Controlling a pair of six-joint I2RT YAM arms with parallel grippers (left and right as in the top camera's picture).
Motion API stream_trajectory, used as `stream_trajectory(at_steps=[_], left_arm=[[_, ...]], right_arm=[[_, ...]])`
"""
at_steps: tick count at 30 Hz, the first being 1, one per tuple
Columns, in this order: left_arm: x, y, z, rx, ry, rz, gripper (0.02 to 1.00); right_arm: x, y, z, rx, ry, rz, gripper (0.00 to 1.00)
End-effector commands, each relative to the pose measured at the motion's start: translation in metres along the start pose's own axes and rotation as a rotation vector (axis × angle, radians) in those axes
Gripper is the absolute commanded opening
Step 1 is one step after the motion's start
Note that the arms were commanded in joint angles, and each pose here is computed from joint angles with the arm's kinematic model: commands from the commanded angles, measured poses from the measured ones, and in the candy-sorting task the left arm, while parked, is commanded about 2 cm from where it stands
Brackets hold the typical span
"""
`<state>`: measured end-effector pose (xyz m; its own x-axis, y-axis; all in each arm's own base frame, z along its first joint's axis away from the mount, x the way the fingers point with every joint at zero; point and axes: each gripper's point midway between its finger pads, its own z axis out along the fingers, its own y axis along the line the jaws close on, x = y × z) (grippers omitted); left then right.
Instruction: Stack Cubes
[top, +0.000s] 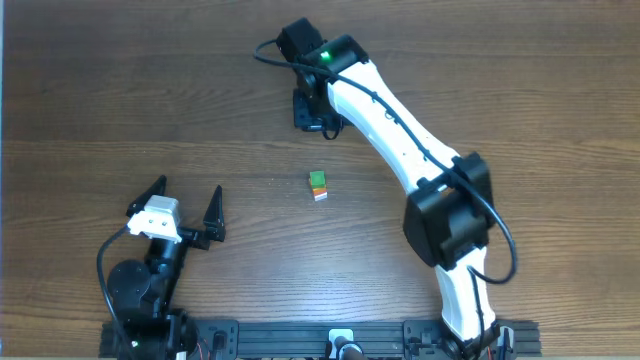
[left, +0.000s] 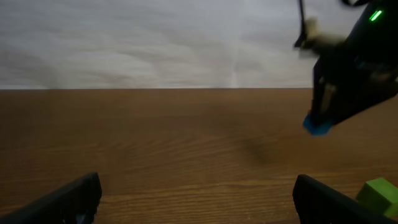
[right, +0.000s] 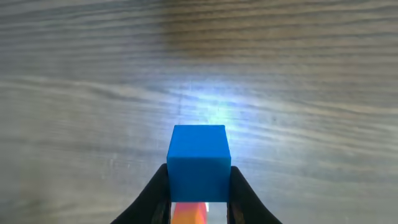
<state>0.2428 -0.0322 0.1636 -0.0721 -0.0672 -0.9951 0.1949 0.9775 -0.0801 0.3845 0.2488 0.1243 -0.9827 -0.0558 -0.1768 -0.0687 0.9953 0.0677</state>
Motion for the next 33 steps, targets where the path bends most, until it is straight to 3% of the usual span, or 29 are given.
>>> stream_trajectory(at_steps=[1, 11, 17, 33], left_arm=[[0.002, -0.002, 0.000, 0.011, -0.003, 0.020, 0.998], [0.002, -0.002, 0.000, 0.011, -0.003, 0.020, 1.000], [0.002, -0.002, 0.000, 0.011, -0.003, 0.020, 1.000], [0.002, -0.002, 0.000, 0.011, -0.003, 0.020, 1.000]], right_arm=[[0.007, 0.007, -0.052, -0.017, -0.079, -0.035, 0.012], [0.064, 0.015, -0.098, 0.005, -0.028, -0.092, 0.012], [0.085, 0.012, -0.077, 0.047, 0.046, -0.068, 0.012], [0.103, 0.019, -0.040, 0.012, 0.120, -0.051, 0.012]])
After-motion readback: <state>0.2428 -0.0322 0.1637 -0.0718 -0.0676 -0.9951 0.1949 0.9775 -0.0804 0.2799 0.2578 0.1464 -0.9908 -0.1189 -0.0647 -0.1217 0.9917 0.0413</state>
